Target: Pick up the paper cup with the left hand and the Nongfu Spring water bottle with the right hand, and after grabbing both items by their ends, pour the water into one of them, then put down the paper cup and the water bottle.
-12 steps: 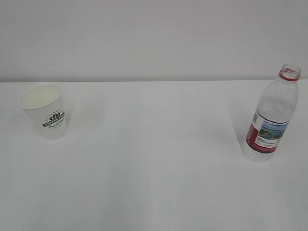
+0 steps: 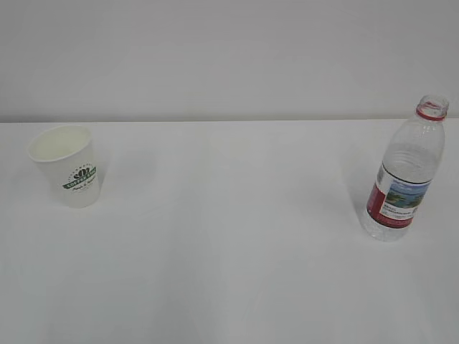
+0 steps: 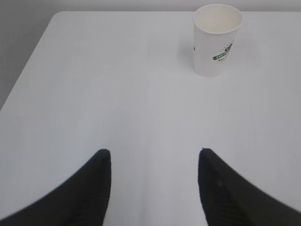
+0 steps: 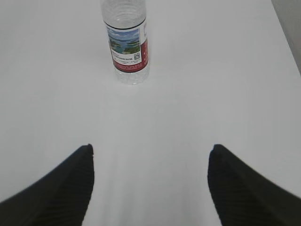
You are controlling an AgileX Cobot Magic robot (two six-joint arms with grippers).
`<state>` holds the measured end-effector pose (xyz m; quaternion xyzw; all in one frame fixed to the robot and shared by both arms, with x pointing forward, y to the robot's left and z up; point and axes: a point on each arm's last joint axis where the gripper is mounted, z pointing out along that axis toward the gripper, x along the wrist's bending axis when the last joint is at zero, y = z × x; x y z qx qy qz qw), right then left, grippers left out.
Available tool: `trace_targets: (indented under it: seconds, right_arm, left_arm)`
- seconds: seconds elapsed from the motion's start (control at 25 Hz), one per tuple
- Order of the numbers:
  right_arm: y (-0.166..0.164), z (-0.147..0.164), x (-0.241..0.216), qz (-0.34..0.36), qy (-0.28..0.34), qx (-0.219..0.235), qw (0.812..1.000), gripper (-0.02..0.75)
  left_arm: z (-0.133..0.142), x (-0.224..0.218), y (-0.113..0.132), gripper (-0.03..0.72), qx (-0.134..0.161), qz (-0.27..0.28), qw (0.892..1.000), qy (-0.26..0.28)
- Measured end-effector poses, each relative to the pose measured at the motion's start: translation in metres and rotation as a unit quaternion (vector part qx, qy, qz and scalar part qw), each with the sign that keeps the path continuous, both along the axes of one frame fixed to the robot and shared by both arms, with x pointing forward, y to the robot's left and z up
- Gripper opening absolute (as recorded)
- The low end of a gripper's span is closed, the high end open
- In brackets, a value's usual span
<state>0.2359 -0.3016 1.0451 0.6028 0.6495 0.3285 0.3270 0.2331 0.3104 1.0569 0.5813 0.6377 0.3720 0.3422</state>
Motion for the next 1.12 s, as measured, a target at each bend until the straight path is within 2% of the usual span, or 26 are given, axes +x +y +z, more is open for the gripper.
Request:
trace_targets:
  seconds: [0.84,1.12]
  right_arm:
    - [0.0,0.0,0.0,0.0,0.0,0.0,1.0,0.568]
    - [0.0,0.0,0.0,0.0,0.0,0.0,1.0,0.568]
  left_arm:
    - [0.0,0.0,0.0001,0.416,0.001,0.0,1.0,0.0]
    - [0.0007,0.0,0.0032,0.415,0.017,0.011,1.0,-0.002]
